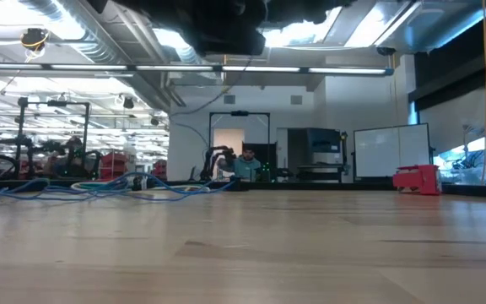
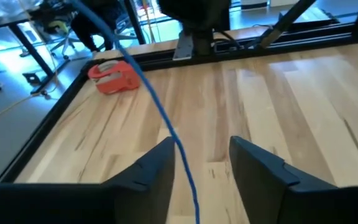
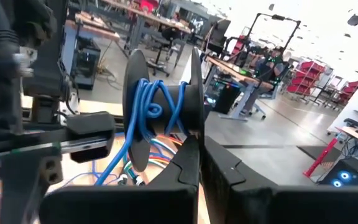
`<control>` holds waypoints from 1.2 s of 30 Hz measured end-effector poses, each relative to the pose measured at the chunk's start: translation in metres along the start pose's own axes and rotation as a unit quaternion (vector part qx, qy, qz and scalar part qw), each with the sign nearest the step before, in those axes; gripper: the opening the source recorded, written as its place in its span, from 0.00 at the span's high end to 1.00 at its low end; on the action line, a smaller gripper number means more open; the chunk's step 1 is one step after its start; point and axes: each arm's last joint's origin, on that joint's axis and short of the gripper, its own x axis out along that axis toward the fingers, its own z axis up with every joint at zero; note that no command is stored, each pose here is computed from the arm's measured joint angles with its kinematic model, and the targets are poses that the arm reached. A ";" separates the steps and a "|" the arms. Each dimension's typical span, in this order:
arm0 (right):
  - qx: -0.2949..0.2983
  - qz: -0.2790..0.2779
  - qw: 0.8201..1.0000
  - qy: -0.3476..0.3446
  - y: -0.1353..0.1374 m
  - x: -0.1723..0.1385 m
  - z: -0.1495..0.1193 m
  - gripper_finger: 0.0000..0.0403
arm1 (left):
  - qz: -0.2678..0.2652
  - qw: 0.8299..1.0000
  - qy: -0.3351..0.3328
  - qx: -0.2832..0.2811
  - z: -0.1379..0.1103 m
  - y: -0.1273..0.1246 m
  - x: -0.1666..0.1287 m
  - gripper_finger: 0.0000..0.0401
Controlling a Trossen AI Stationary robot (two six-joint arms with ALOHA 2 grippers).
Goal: Coil cords
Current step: Coil the blue wire onto the spool
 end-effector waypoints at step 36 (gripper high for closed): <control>0.037 0.030 0.998 -0.036 0.004 -0.003 -0.010 0.98 | 0.012 0.999 0.038 -0.021 -0.013 0.006 0.011 0.86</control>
